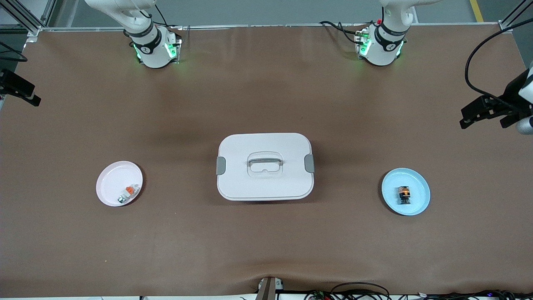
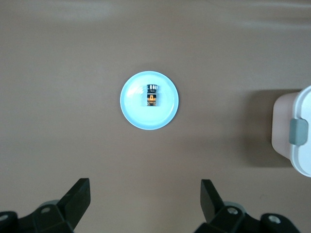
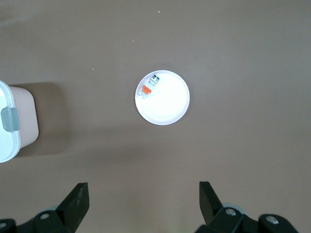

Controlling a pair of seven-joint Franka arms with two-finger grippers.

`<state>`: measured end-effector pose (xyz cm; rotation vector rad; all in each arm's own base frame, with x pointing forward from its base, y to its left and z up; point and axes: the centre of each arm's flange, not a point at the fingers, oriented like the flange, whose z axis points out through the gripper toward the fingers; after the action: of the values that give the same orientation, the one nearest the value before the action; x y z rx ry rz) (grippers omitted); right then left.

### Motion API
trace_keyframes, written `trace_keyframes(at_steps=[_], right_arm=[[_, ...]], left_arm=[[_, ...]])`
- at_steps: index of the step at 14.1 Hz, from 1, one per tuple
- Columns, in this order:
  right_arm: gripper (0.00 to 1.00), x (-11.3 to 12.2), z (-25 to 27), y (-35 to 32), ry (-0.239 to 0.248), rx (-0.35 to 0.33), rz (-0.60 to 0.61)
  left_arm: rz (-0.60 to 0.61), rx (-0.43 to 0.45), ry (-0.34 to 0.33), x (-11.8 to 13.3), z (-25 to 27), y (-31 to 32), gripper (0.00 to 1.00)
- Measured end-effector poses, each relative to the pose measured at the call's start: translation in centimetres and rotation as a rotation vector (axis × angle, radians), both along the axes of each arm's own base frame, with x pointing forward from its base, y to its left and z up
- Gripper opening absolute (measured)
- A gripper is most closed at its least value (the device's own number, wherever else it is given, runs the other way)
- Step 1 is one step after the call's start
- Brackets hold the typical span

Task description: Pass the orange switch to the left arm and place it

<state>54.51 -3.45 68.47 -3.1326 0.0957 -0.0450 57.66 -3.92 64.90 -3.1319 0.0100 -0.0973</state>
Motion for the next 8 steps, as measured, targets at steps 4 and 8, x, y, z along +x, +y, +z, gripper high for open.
trace_keyframes(at_steps=[4,8], right_arm=[[1.00,0.0,0.0,0.0,-0.003,0.000,0.000],[1.00,0.0,0.0,0.0,-0.004,0.000,0.000]], left_arm=[[-0.042,0.012,0.001,-2.4,0.8,-3.3,1.00],[-0.036,-0.002,0.005,-5.1,1.4,-2.9,1.00]])
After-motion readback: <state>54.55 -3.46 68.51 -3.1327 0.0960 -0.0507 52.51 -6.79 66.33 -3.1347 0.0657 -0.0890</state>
